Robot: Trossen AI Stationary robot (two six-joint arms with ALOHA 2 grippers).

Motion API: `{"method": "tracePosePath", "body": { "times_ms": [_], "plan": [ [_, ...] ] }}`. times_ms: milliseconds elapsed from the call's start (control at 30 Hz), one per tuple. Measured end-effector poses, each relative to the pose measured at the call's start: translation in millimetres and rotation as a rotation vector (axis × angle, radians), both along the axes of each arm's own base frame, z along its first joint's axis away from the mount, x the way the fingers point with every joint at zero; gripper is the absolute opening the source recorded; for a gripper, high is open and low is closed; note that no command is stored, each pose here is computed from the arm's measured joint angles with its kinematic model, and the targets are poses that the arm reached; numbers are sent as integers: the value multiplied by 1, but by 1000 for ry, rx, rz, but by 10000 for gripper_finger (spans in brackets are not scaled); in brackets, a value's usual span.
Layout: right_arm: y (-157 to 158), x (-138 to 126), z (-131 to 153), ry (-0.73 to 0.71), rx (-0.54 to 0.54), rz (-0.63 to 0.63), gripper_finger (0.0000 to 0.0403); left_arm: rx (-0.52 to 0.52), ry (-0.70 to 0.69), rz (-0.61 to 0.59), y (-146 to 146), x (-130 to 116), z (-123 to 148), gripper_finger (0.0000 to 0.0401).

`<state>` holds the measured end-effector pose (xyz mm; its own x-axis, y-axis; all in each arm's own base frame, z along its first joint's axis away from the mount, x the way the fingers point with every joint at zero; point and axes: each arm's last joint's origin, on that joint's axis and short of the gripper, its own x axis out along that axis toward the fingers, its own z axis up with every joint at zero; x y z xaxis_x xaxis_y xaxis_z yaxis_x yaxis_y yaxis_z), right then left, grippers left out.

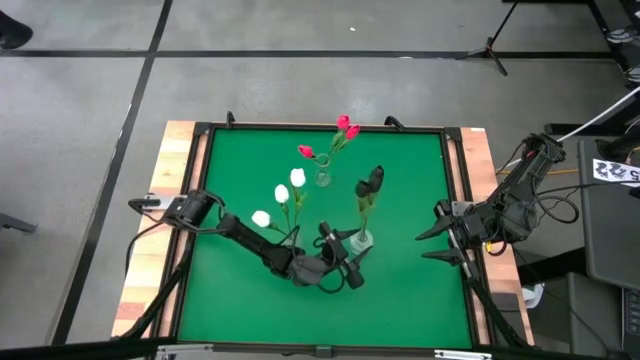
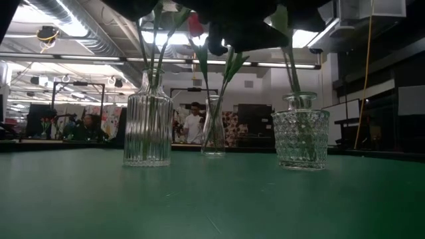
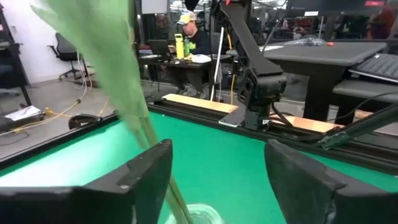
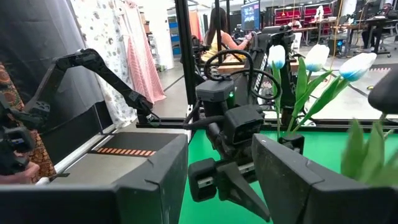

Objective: Sort flowers into vase by color
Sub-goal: Return to Home Position

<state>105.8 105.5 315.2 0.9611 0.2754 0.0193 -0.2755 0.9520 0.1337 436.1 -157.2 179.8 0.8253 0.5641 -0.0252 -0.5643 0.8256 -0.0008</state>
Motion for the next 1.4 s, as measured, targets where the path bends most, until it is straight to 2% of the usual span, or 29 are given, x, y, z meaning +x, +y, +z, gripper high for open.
{"method": "tracePosePath", "body": {
  "times_ms": [133,233,333,500,767,900,1100,1167,1300,1400],
  "plan": [
    [0,0,-1,4,-5,0,177,38,16,8,-5,-1,5,268],
    [0,0,-1,4,-5,0,177,89,35,9,-9,-1,16,273],
    [0,0,-1,4,-5,0,177,95,27,7,-10,-1,23,273],
    [0,0,-1,5,-5,0,177,78,-5,15,-9,-4,37,273],
    [-3,-2,5,-29,40,-27,177,-10,-140,-24,-20,-26,87,273],
    [-11,-9,18,-126,98,15,177,-85,-240,-82,-36,-51,124,273],
    [-27,-32,35,-366,-13,261,177,-146,-356,-188,-57,-106,187,273],
    [-37,-43,39,-434,-6,321,177,-162,-389,-226,-62,-127,207,273],
    [-62,-65,47,-582,13,328,177,-136,-426,-277,-62,-168,245,273],
    [-80,-80,50,-706,-14,306,177,-59,-402,-293,-51,-196,270,273]
  ]
}}
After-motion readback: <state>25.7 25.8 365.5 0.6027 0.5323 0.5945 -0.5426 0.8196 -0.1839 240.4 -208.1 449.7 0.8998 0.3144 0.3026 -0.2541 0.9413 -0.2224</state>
